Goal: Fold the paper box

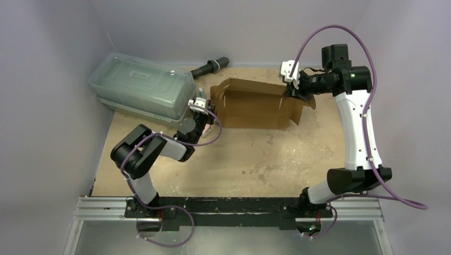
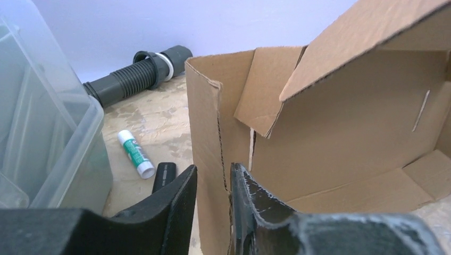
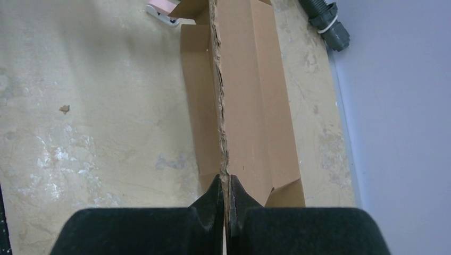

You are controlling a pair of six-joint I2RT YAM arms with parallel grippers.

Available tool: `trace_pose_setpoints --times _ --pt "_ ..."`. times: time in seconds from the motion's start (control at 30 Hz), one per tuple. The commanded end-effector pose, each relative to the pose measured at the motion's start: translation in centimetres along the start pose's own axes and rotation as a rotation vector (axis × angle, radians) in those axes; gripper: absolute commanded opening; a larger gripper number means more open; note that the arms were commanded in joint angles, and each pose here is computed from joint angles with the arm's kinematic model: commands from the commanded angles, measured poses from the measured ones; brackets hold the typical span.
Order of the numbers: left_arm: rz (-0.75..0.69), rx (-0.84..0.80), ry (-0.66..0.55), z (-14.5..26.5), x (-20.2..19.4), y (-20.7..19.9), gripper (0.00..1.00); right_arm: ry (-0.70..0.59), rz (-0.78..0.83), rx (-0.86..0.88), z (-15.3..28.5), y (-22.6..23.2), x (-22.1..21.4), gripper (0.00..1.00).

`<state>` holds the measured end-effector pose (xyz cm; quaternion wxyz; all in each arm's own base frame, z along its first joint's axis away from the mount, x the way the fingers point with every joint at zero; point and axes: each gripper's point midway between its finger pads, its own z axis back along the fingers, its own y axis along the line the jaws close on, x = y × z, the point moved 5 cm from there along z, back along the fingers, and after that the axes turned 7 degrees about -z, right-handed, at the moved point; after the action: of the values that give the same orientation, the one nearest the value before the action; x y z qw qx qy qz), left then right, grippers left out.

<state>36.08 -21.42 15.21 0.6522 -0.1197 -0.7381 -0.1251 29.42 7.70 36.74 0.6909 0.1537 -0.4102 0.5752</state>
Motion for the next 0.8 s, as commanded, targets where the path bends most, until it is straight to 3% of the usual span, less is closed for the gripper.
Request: trace_pose_setpoints --times 0.0,0.07,0.1,0.5,0.77 --pt "-0.011 0.033 0.0 -0.7 0.1 0.0 0.25 -0.059 -0.026 0.018 0.4 0.5 1.2 0.0" --pt "-0.021 0.021 0.004 -0.7 0.1 -0.2 0.03 -0.07 -0.03 0.014 0.4 0.4 1.4 0.0" --pt "-0.023 0.011 0.004 -0.7 0.1 -0.3 0.0 -0.077 -0.036 0.012 0.4 0.3 1.5 0.0" --pt "-0.009 -0.147 0.029 2.2 0.7 -2.8 0.0 -0.108 -0.131 -0.014 -0.3 -0.5 1.4 0.0" --pt "-0.006 -0.218 0.067 2.0 1.4 -5.3 0.0 -0.087 -0.14 0.019 -0.6 -0.1 0.8 0.0"
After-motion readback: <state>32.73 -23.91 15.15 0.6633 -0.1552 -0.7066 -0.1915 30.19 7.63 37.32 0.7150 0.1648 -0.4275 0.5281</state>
